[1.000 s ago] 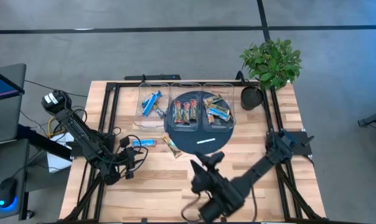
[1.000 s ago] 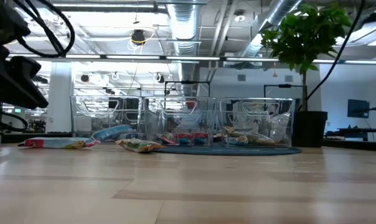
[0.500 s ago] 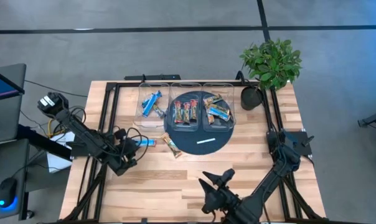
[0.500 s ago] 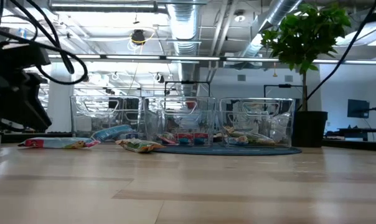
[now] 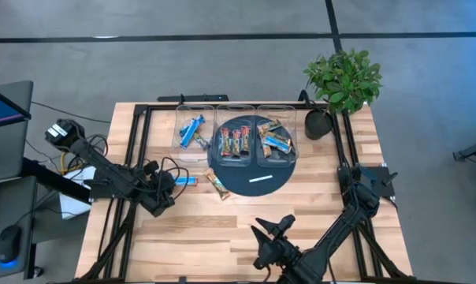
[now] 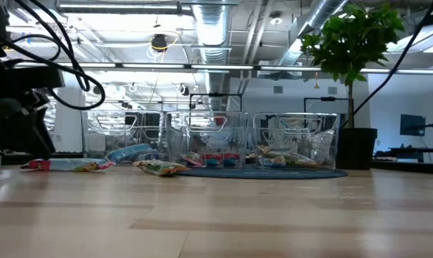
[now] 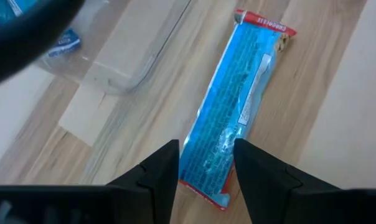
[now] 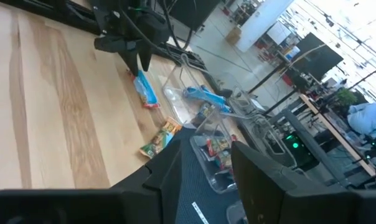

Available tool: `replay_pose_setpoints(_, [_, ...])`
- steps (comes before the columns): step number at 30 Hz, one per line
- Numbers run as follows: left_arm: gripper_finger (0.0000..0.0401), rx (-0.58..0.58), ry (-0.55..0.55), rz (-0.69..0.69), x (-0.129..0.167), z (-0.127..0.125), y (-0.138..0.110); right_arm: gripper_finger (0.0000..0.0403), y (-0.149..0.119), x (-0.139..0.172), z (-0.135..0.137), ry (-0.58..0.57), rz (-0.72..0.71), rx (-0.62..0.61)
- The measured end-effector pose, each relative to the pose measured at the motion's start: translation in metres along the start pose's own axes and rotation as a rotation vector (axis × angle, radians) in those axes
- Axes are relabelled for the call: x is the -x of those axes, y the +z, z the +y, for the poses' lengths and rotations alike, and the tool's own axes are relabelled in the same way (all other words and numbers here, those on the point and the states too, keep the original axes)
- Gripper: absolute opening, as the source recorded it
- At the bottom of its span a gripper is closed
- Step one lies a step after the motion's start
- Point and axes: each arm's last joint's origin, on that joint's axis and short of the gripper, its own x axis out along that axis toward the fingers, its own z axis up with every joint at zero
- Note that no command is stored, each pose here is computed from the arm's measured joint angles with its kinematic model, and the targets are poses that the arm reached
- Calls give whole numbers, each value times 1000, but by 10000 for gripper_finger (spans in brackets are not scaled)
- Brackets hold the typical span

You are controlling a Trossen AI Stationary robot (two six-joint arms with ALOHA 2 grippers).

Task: Pick and place Granola Bars by type
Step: Put the red granola bar into the middle transparent bin

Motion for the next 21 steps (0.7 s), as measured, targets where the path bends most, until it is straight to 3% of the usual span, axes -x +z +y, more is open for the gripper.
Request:
replay_pose_setpoints(9, [151,15,-10,23,-1,0,1,133,1,0,1,4,-3,-19])
replay_pose_setpoints(17, [151,10,-143,51,0,-10,4,132,1,0,1,5,-4,-23])
replay_pose_setpoints(21, [151,-44,-273,24,3,-21,8,133,1,0,1,6,-4,-23])
